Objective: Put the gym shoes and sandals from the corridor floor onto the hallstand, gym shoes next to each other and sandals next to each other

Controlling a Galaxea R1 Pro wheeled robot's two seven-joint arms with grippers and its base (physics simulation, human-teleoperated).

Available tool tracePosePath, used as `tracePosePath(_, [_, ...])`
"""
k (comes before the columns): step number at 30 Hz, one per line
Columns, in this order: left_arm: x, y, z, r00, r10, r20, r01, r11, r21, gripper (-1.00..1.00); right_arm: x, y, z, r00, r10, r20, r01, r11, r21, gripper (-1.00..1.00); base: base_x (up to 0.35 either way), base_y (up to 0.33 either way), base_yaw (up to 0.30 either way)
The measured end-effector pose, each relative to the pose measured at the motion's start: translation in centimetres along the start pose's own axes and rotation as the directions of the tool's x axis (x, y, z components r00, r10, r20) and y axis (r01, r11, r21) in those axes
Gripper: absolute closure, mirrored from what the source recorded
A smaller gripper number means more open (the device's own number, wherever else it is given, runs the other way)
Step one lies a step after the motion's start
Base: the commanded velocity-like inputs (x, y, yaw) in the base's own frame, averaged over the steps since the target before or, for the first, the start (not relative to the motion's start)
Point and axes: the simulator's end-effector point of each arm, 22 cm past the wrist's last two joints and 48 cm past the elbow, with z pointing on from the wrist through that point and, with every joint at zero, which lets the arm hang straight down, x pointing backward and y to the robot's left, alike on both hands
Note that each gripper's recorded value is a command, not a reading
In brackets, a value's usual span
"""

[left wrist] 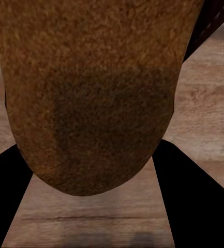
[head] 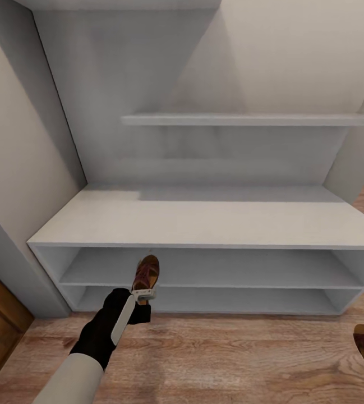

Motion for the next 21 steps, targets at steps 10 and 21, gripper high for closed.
tracePosePath(10, [1.3, 0.1, 0.8, 0.999, 0.0, -0.036, 0.0, 1.0, -0.002, 1.0, 0.0, 0.0, 0.0, 1.0, 0.0, 0.0, 0.0, 1.0, 0.0, 1.0, 0.001, 0.0, 0.0])
tracePosePath(21, [1.4, 0.0, 0.8, 0.999, 0.001, -0.038, -0.001, 1.0, -0.002, 1.0, 0.1, 0.0, 0.0, 1.0, -0.001, 0.0, 0.001, 1.0, 0.0, 1.0, 0.102, 0.0, 0.0])
